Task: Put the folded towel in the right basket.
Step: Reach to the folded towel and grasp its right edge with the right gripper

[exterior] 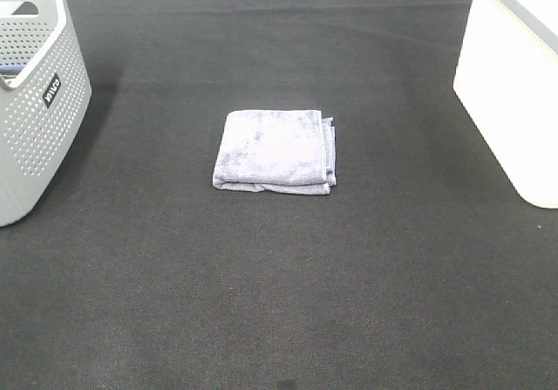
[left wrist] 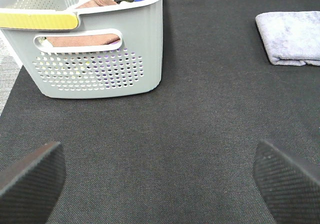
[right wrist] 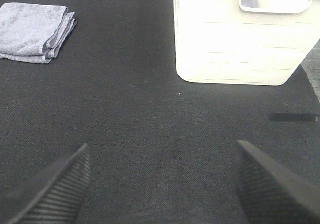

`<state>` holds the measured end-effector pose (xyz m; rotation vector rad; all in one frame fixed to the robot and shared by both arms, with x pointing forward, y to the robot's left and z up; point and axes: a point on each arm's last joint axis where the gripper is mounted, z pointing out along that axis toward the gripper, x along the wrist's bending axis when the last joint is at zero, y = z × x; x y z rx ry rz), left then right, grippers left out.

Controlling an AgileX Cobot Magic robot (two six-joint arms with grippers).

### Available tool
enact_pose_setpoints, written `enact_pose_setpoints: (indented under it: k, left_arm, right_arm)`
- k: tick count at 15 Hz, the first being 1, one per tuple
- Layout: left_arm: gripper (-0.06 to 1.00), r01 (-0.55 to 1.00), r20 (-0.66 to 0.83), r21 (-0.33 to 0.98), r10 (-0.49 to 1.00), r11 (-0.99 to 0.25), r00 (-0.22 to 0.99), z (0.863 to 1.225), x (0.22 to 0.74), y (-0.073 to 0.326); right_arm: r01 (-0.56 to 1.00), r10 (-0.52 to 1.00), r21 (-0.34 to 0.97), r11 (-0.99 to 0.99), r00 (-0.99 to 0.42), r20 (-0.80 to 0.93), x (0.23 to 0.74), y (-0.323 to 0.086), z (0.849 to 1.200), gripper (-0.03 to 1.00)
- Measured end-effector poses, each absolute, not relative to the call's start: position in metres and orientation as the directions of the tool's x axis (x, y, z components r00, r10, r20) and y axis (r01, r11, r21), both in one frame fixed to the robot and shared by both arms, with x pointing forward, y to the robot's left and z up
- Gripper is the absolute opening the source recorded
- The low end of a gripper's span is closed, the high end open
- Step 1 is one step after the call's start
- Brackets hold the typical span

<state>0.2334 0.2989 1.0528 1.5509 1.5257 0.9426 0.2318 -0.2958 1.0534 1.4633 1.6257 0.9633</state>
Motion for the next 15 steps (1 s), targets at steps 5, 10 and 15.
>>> enact_pose_setpoints:
  k: [5, 10, 15]
  left_arm:
    - [0.97, 0.446, -0.002, 0.895, 1.000, -0.006, 0.017, 1.0528, 0.2334, 0.2989]
    - [0.97, 0.446, -0.002, 0.895, 1.000, -0.006, 0.017, 1.0528, 0.2334, 0.2989]
    - [0.97, 0.446, -0.002, 0.895, 1.000, -0.006, 0.017, 1.0528, 0.2334, 0.2989]
  right_arm:
    - [0.446, 0.996, 0.893, 0.070, -0.082, -0.037, 0.2318, -0.2958, 1.0534, 0.74]
    - [0.446, 0.996, 0.893, 0.070, -0.082, -0.037, 0.2318, -0.2958, 1.0534, 0.74]
    - [0.446, 0.996, 0.893, 0.070, -0.082, -0.037, 0.2318, -0.2958, 1.0534, 0.74]
